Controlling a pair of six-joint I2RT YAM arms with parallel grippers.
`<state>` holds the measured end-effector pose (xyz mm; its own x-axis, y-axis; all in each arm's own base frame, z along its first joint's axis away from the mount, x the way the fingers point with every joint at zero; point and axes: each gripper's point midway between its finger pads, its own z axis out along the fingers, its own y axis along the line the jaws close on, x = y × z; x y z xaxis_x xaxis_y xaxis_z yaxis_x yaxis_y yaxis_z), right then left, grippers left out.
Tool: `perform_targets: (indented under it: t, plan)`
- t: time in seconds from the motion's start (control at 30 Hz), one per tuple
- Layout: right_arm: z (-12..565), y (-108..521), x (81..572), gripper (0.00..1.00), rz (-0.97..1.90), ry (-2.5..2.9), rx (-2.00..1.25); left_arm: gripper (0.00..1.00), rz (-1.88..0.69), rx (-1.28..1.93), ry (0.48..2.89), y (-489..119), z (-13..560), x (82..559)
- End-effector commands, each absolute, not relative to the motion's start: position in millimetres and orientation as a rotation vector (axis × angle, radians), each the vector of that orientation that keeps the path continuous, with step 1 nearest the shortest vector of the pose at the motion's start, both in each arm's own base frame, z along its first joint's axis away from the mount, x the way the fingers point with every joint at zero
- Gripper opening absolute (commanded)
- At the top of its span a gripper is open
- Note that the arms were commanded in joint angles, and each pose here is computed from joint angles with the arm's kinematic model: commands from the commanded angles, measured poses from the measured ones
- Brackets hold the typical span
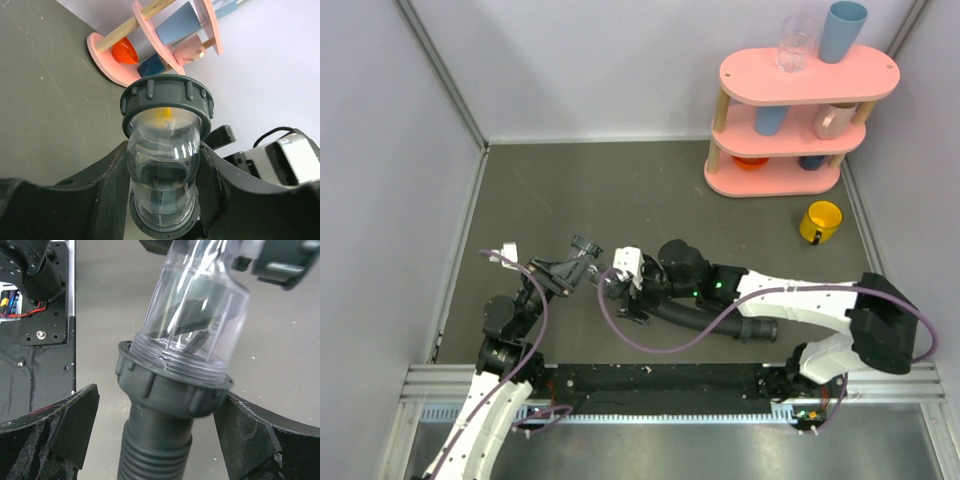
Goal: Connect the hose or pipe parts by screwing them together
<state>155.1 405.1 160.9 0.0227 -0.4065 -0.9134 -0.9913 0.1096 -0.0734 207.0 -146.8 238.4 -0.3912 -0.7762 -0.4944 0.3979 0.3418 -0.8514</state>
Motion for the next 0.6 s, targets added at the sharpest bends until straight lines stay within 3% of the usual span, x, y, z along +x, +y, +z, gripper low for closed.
perform_targets:
  t: [0.0, 0.33, 0.57]
  plan:
    - [200, 386, 163, 0.91, 0.807, 1.474, -1.347, 0.00, -1.348, -0.312, 1.358, -143, 274, 200]
    - [234, 374, 148, 0.91, 0.873, 1.406, -1.317, 0.00, -1.350, -0.319, 1.362, -143, 270, 201]
    - [242, 384, 140, 0.84, 0.946, 1.368, -1.309, 0.00, -1.347, -0.319, 1.362, -143, 272, 201]
